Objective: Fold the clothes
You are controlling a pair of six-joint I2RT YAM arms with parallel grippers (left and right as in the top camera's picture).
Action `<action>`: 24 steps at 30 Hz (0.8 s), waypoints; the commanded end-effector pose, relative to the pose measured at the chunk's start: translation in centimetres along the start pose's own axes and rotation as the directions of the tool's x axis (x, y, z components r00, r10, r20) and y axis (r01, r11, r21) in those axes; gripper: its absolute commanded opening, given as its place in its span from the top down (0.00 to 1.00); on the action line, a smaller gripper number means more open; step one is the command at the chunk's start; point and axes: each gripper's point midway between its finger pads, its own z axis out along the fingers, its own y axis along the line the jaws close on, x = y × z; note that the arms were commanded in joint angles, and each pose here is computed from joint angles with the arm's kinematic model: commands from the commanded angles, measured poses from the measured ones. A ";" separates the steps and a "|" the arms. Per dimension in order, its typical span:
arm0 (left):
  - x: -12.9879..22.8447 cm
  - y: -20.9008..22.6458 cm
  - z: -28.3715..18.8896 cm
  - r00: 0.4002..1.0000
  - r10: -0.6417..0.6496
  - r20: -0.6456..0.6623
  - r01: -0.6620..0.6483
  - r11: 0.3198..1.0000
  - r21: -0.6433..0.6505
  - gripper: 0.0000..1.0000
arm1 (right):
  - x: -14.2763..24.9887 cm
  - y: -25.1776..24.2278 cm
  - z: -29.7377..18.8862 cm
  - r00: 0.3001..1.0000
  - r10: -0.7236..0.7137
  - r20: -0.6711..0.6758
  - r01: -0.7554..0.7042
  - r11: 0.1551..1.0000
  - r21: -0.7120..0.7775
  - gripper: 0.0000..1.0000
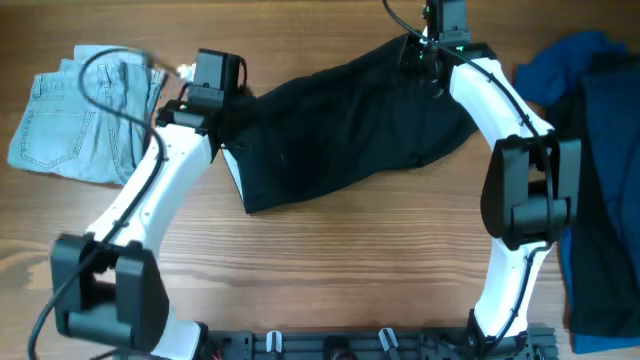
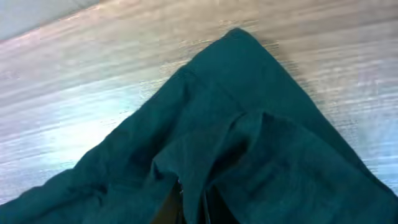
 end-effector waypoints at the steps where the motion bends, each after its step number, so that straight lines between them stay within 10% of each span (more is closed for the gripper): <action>1: 1.5 -0.9 2.8 0.964 0.251 -0.083 -0.244 0.966 0.087 0.36 | 0.5 -0.1 0.6 1.000 0.007 -0.012 -0.006 1.000 0.015 0.96; 7: -0.7 3.3 5.2 0.946 0.313 -0.081 -0.311 0.950 0.040 0.25 | 0.8 -0.3 0.6 1.000 0.007 -0.026 -0.007 1.000 0.025 0.96; 12: -1.2 3.9 4.9 0.987 -0.081 -0.140 0.093 0.992 0.083 0.41 | 1.2 -0.4 0.6 0.999 0.008 -0.041 -0.006 0.999 0.031 0.96; 16: -0.8 4.0 5.0 0.865 -0.473 -0.170 0.481 0.877 0.009 0.58 | 1.3 -0.5 0.6 0.999 0.008 -0.044 -0.006 0.999 0.034 0.96; 24: -0.2 4.8 7.2 0.794 -0.583 -0.173 0.586 0.810 -0.040 0.48 | 1.3 -0.5 0.6 0.999 -0.016 -0.043 0.018 0.999 0.036 0.96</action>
